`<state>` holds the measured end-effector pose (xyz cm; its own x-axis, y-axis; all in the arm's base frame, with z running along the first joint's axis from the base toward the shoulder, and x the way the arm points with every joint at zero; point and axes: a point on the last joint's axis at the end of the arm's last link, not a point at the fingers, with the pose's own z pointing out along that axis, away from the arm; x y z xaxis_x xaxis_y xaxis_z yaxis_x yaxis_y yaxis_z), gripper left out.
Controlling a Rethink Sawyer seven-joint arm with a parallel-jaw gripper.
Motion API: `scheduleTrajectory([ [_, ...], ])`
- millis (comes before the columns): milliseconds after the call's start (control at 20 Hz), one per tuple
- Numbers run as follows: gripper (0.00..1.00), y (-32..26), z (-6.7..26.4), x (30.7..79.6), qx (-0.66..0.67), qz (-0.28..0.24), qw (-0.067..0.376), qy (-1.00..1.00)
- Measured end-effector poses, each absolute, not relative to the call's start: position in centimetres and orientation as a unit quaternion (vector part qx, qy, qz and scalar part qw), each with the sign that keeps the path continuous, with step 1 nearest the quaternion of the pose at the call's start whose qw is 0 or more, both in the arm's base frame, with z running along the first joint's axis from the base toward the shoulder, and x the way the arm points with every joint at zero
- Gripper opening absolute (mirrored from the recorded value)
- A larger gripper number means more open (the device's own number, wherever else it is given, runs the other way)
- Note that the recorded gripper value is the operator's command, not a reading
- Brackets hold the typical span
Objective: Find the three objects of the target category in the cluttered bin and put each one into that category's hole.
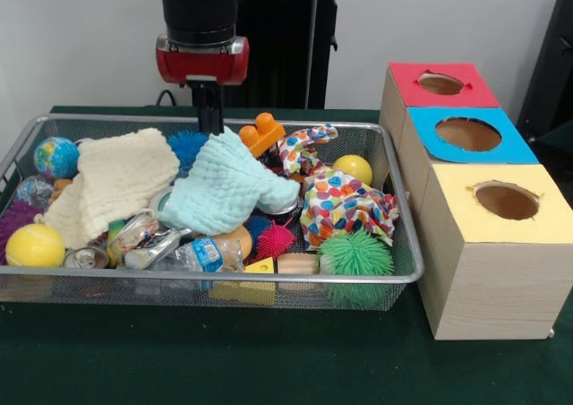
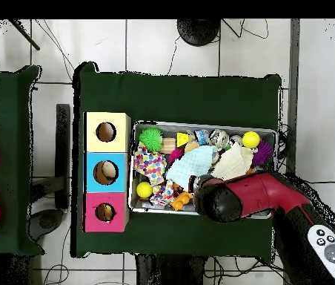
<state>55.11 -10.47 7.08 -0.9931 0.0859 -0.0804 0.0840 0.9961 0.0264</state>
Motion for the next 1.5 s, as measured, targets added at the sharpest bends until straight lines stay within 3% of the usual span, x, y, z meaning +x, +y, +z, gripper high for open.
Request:
scheduleTrajectory([
  [550, 0.00, -12.5, 5.0, 59.5, 0.011, 0.024, 0.050, 0.998],
  [1500, 0.00, -16.6, 2.0, 56.8, -0.013, -0.004, 0.020, 1.000],
])
